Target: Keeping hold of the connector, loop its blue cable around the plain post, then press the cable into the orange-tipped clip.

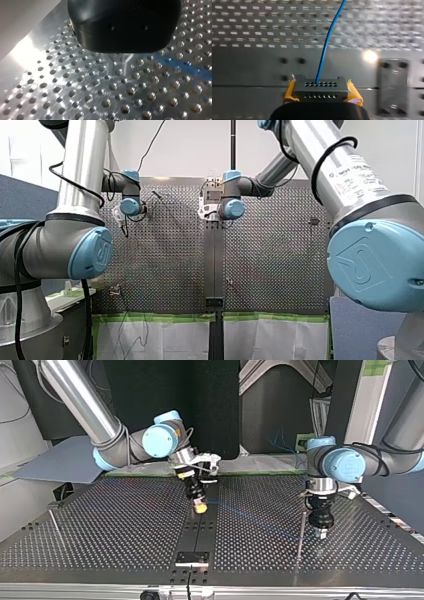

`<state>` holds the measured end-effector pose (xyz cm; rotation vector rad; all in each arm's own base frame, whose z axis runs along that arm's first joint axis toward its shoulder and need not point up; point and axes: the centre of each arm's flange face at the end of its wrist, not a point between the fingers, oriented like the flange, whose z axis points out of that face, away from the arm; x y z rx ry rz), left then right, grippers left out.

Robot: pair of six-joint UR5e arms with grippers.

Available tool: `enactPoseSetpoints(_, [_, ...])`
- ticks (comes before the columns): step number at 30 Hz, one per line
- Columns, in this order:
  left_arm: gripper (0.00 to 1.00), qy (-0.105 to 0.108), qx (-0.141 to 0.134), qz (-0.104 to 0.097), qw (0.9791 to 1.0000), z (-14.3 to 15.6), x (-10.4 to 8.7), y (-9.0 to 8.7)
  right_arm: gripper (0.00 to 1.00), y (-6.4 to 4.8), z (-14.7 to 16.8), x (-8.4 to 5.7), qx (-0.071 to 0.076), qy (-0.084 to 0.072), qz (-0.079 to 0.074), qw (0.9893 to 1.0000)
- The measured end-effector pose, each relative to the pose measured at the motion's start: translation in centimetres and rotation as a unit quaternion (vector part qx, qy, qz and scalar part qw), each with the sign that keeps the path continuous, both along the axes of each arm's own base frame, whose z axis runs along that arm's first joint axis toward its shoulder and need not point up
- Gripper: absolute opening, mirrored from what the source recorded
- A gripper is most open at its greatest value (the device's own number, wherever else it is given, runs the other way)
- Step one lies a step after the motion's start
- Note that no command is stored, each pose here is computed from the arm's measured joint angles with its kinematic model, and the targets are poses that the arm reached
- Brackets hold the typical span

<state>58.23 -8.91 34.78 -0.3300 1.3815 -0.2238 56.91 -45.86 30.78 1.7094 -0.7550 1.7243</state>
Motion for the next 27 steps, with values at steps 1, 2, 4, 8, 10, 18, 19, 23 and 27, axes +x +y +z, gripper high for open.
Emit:
enactPoseSetpoints(1, [0.51,0.0,-0.001,-0.003,1.0,0.0,0.0,-0.1,0.0,0.1,-0.4,0.1,0.003,0.003,0.0,1.0])
enactPoseSetpoints(2, [0.51,0.001,-0.001,-0.005,1.0,0.0,0.0,-0.1,0.0,0.2,-0.9,0.1,0.007,0.007,0.0,1.0])
enactPoseSetpoints(4, [0.69,0.002,-0.002,-0.005,1.0,-0.1,0.0,-0.2,0.0,0.4,-1.6,0.2,0.01,0.011,0.001,0.9999])
enactPoseSetpoints(8, [0.89,0.007,-0.001,0.0,1.0,-0.2,-0.2,-0.3,0.0,0.8,-3.1,0.3,0.016,0.016,0.003,0.9997])
enactPoseSetpoints(10, [1.0,0.009,0.002,0.001,1.0,-0.2,-0.2,-0.4,0.0,1.0,-3.7,0.3,0.019,0.019,0.004,0.9996])
enactPoseSetpoints(18, [1.0,0.016,0.005,0.012,0.9998,-0.4,-0.5,-0.6,0.0,1.7,-8.5,1.0,0.046,0.052,0.001,0.9976])
enactPoseSetpoints(19, [1.0,0.016,0.004,0.012,0.9998,-0.4,-0.5,-0.6,0.0,1.8,-9.2,1.0,0.05,0.058,-0.002,0.9971])
enactPoseSetpoints(23, [1.0,0.019,-0.002,0.01,0.9998,-0.7,-0.4,-0.8,0.0,2.3,-12.7,0.7,0.065,0.076,-0.013,0.9949])
enactPoseSetpoints(27, [1.0,0.032,-0.005,0.006,0.9995,-2.0,-0.1,-1.0,0.0,2.8,-14.7,0.2,0.074,0.075,-0.018,0.9943])
